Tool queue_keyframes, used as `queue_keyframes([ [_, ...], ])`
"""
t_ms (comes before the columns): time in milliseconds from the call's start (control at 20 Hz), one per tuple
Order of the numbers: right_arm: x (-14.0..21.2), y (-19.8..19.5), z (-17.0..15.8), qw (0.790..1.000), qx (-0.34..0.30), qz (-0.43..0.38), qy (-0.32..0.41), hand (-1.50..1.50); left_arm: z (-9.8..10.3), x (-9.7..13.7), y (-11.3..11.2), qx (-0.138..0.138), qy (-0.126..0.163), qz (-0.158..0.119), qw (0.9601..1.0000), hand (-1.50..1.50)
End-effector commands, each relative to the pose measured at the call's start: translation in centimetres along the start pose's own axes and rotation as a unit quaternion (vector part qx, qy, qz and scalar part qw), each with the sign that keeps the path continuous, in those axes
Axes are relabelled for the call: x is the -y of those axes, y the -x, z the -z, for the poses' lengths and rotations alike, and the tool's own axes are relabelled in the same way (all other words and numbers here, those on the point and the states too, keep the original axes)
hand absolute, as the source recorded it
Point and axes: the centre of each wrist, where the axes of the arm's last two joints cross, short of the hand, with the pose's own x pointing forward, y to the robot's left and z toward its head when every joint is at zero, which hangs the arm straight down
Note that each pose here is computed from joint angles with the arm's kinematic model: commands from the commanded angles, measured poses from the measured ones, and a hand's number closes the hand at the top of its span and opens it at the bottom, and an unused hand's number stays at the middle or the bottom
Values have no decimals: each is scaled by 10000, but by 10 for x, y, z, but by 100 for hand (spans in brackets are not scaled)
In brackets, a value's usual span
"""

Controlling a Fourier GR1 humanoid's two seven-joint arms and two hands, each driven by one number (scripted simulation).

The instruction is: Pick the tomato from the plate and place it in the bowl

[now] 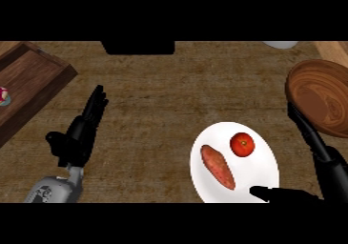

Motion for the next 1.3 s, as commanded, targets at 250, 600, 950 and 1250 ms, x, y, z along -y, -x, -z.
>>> queue_keyframes([
  [250, -1, -9, 20, 9836, -1399, -621, -955, -150, 11, 13, 1, 28, 55, -44, 10000, 0],
  [600, -14, 33, 25, 9687, -1859, -661, -1506, -150, -1, -10, 6, -23, 125, -89, 9999, 0],
  [950, -12, 53, 22, 9720, -1697, -527, -1535, -150, -4, 2, -8, 109, 35, -4, 9999, 0],
  [1250, -11, 41, 17, 9776, -1456, 131, -1516, -150, 9, -2, 7, 65, 23, -98, 9999, 0],
])
